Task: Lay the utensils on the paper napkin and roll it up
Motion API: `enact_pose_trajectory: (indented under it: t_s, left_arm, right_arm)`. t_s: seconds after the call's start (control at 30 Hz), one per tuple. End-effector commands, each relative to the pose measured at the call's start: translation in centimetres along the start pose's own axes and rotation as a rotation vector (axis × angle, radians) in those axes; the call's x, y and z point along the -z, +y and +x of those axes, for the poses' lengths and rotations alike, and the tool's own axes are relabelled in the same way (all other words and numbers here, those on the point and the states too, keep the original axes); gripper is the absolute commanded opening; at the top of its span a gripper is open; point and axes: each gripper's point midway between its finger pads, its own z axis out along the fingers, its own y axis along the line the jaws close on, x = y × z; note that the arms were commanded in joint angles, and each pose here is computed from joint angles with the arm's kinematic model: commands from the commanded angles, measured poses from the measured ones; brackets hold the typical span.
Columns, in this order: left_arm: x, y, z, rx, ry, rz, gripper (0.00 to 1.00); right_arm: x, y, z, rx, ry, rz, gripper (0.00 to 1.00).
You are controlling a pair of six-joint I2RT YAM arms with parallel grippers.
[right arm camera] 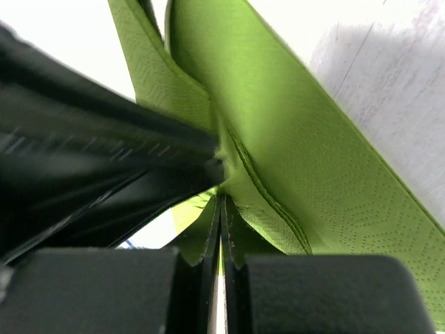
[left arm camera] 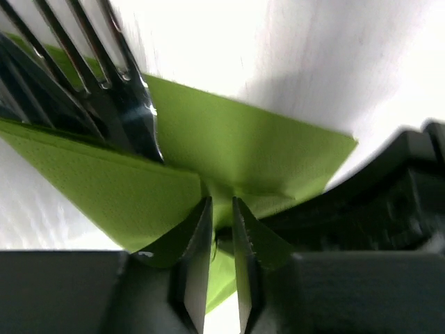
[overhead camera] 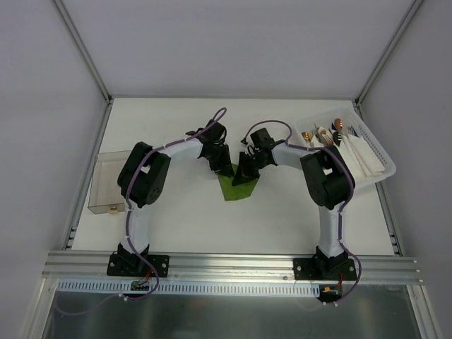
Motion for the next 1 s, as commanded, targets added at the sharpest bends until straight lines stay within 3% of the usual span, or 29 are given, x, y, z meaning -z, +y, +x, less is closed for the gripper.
enact_pose_trajectory:
  t_s: [0.0,0.07,0.13,0.33,0.43,0.77,0.97]
  left_arm:
    - [4.8,-2.9,-1.1,-0.061,-0.115,0.096,0.22]
    - [7.4,-4.6,-1.3,-0.082,-0.167,0.174,0.28]
    - [7.8,-3.6,-0.2,-0.057,-0.157,0.2,0.29]
    - [7.8,-2.6,3.5,0.017,-0.097,0.416,0.25]
    - [6.7,-2.1,5.0,0.05,-0.051,0.469,0.18]
    - [1.2,2.3,8.2,0.214,0.086,0.357,0.04]
    - [0.4,4.0,9.9,0.263,0.124,0.309,0.02]
  right_arm:
    - [-0.9,-1.9,1.7,-0.041,0.067,0.074,0.0]
    - [-0.9,-2.0,1.7,-0.051,0.069,0.071,0.0]
    - [-1.0,-1.8,1.8,-0.057,0.074,0.065,0.0]
    - [-1.0,-1.7,1.9,-0.087,0.079,0.051,0.0]
    - [-1.1,-1.8,2.1,-0.102,0.084,0.053,0.0]
    - [-1.4,-2.3,2.3,-0.15,0.085,0.065,0.0]
    - [-1.3,-2.7,2.4,-0.161,0.084,0.076,0.0]
